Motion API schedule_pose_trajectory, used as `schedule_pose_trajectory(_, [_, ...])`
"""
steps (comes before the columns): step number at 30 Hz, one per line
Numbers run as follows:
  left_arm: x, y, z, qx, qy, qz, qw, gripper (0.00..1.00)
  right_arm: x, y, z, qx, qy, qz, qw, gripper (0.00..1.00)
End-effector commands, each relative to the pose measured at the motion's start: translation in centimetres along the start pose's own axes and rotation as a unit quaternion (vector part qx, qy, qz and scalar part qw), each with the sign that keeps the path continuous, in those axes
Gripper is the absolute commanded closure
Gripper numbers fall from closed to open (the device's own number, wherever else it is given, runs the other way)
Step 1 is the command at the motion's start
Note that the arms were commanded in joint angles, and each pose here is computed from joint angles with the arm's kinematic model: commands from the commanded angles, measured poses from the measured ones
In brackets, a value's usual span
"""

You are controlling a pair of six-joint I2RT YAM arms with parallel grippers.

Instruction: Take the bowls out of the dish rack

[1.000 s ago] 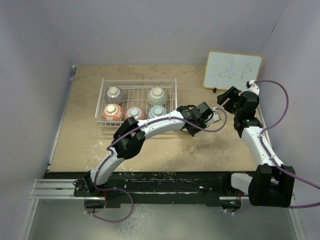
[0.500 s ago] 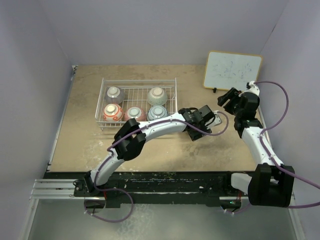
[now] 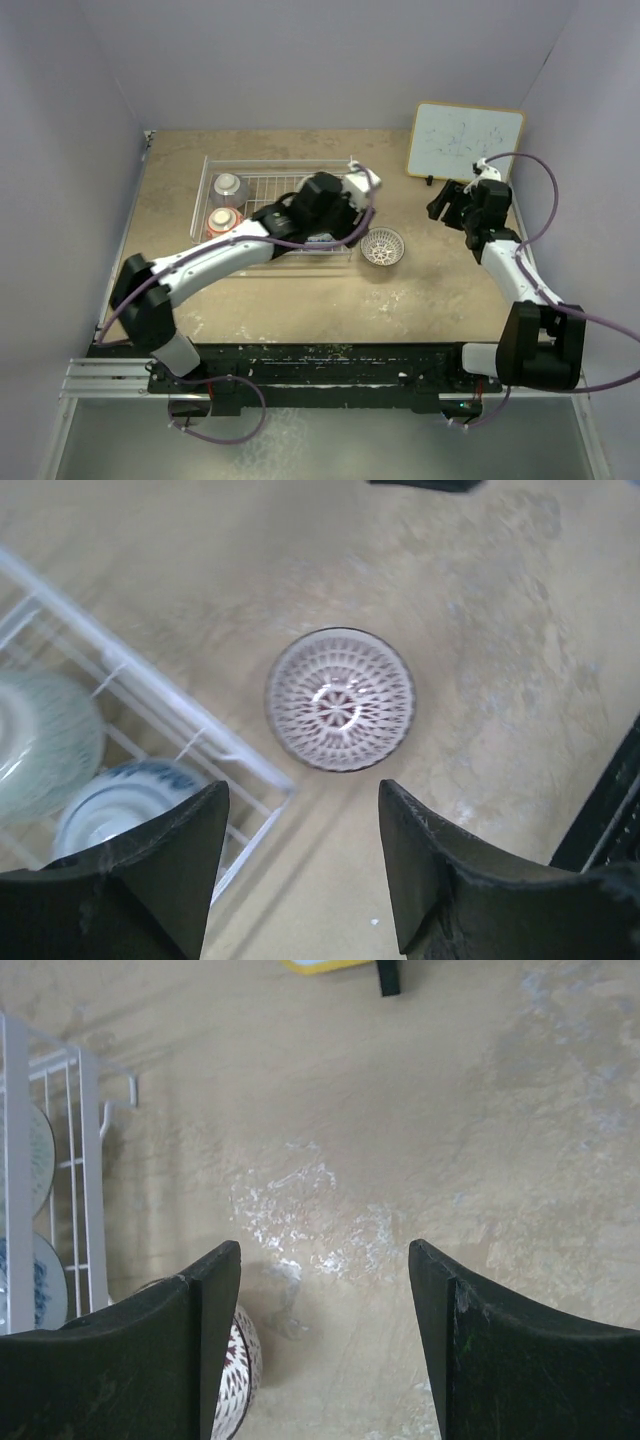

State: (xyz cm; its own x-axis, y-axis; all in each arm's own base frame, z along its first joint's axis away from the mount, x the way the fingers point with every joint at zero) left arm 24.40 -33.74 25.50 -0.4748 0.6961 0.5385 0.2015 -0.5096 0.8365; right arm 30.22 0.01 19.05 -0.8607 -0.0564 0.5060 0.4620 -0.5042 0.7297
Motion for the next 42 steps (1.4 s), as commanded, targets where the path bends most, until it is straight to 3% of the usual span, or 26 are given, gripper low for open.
schedule_pose_trajectory(1, [5.2,1.4,2.9,0.088,0.063,-0.137,0.985,0.35,-0.9,0.3,2.3,0.062,0.081,0.031,0.994,0.30])
schedule_pose_trajectory(9, [10.9,-5.0,7.0,0.203,0.212,-0.159,0.943,0.35,-3.6,-3.1,5.7,0.136,0.082,0.108,0.981,0.30])
schedule_pose_trajectory(13, [12.6,-7.2,8.6,0.241,0.249,-0.167,0.923,0.31,-4.3,-4.0,6.3,0.166,0.083,0.136,0.973,0.39])
schedule_pose_trajectory(32, [11.7,-8.7,9.3,0.245,0.243,-0.143,0.928,0.29,-6.5,-8.1,7.8,0.249,0.068,0.235,0.937,0.42])
schedule_pose_trajectory(35, [11.7,-8.7,9.3,0.244,0.243,-0.143,0.928,0.28,-6.8,-8.3,7.8,0.253,0.059,0.236,0.937,0.47])
schedule_pose_trajectory(42, [11.6,-8.8,9.3,0.244,0.243,-0.142,0.928,0.29,-6.4,-7.8,7.8,0.254,0.050,0.223,0.940,0.76])
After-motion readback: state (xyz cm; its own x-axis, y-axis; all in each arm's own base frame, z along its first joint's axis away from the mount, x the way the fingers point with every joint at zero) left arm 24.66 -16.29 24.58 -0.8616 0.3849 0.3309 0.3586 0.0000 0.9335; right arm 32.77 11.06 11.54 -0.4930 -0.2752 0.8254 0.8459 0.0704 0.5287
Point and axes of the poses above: each gripper's point midway between its finger pads, its own x axis back along the fingers, its own z axis along the line the jaws close on, y = z × x, the point moved 9 cm from there along x, back along the fingers, and after that the axes turned 9 degrees about -x, right-handed, at the moved point
